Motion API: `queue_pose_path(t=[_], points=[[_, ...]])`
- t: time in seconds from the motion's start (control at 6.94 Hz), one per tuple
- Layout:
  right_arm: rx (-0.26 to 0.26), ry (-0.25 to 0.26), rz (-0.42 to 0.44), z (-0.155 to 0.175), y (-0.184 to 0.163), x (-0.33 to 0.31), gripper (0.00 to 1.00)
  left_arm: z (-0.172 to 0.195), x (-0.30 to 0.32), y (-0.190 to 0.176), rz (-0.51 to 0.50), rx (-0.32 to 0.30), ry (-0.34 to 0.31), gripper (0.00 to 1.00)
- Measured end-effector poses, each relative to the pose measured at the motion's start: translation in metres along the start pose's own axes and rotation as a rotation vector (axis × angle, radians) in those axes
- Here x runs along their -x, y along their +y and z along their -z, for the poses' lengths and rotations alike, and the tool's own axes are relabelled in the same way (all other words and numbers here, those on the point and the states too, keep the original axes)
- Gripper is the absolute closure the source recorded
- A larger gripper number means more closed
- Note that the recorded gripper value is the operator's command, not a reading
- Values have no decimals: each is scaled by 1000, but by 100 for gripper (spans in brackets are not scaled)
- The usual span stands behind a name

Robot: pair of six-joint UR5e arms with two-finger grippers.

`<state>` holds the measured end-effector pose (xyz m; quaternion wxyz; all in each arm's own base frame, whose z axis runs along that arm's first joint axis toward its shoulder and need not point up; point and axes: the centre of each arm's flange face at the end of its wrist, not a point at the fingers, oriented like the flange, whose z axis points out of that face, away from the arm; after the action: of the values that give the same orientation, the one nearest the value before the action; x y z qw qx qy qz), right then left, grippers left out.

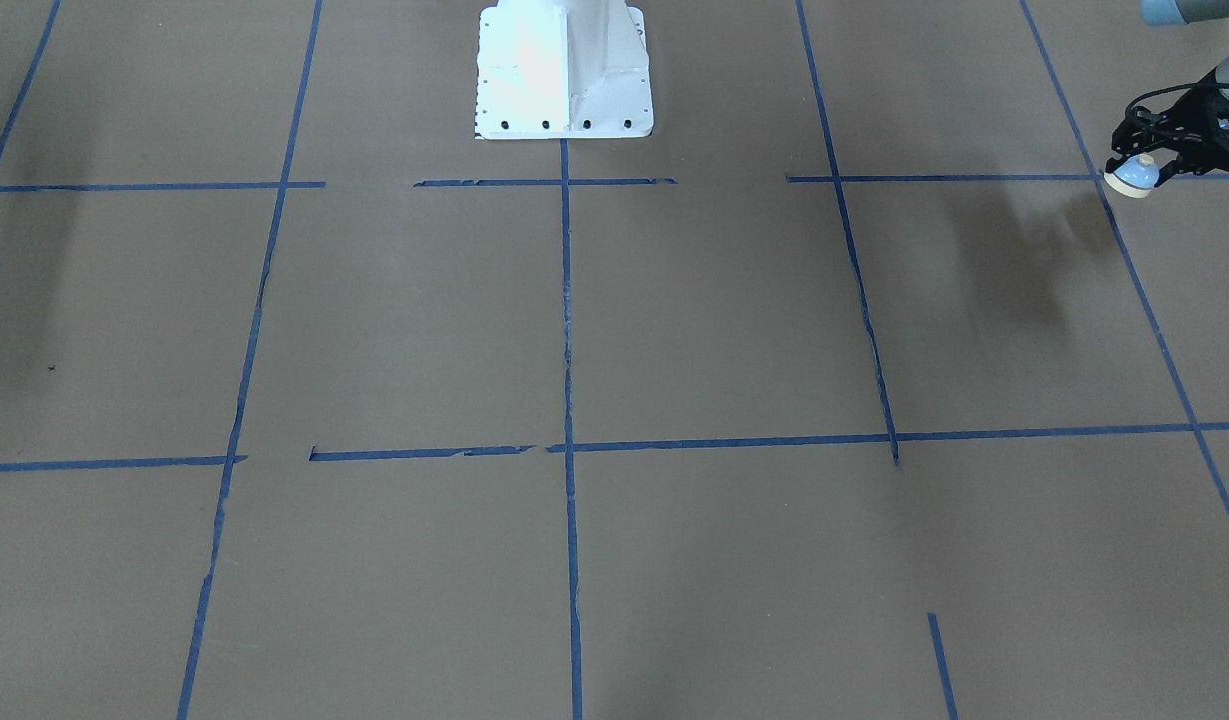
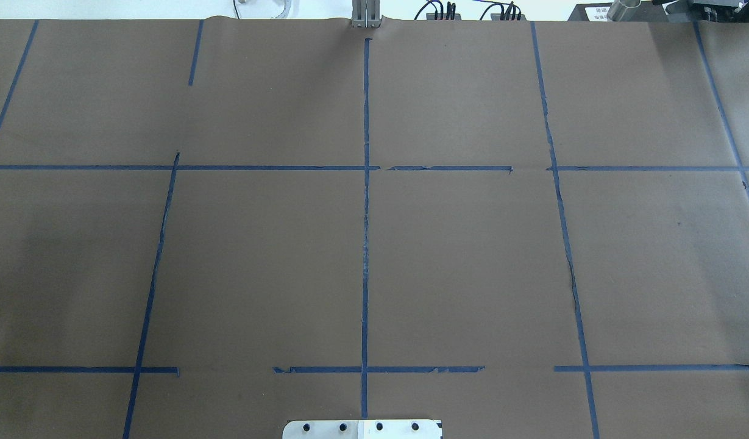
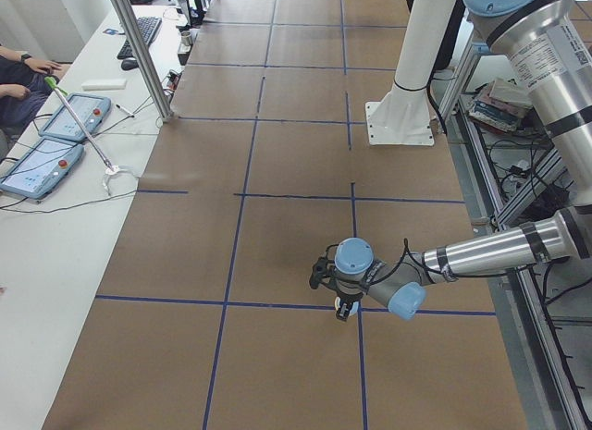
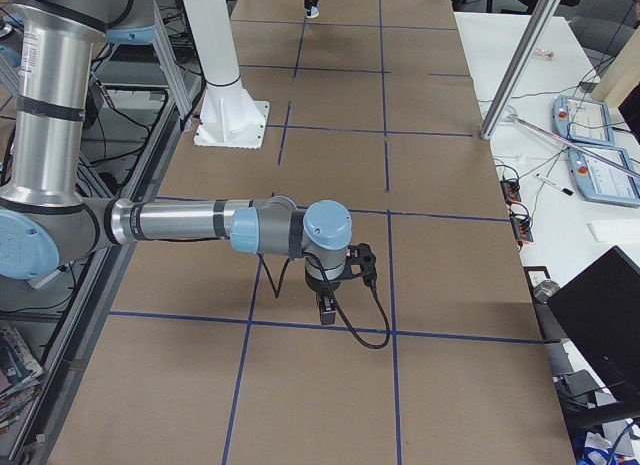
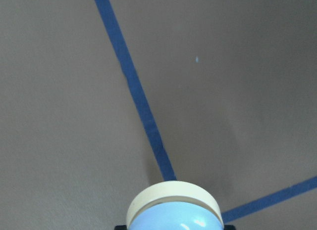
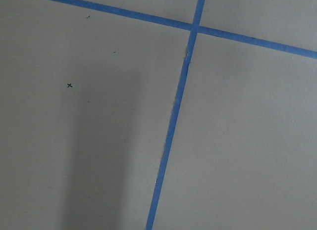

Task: Place and press bell with both arms

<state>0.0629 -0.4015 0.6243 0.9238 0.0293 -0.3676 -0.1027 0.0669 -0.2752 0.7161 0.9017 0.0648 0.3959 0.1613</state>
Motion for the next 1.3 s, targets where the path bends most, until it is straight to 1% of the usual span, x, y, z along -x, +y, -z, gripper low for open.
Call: queue_pose_path(t=[0.14, 0.29, 0.43, 0.72, 1.01, 1.15, 1.3], points=[[3, -1, -3, -1, 2, -1, 0, 14, -9, -21, 36, -54, 5, 95], [6, -3, -6, -3, 4, -1, 0, 23, -19, -51, 85, -101, 17, 95], [8, -4, -8, -3, 6, -2, 0, 29, -30, -84, 127, -130, 29, 95], [9, -5, -9, -4, 6, -2, 0, 43, -65, -170, 190, -155, 48, 95], [10, -5, -10, -4, 6, -2, 0, 67, -124, -273, 249, -149, 61, 95], [11, -5, -11, -5, 6, -2, 0, 71, -172, -319, 269, -118, 72, 95], [11, -4, -15, -5, 6, -2, 0, 66, -241, -359, 295, -68, 91, 95]])
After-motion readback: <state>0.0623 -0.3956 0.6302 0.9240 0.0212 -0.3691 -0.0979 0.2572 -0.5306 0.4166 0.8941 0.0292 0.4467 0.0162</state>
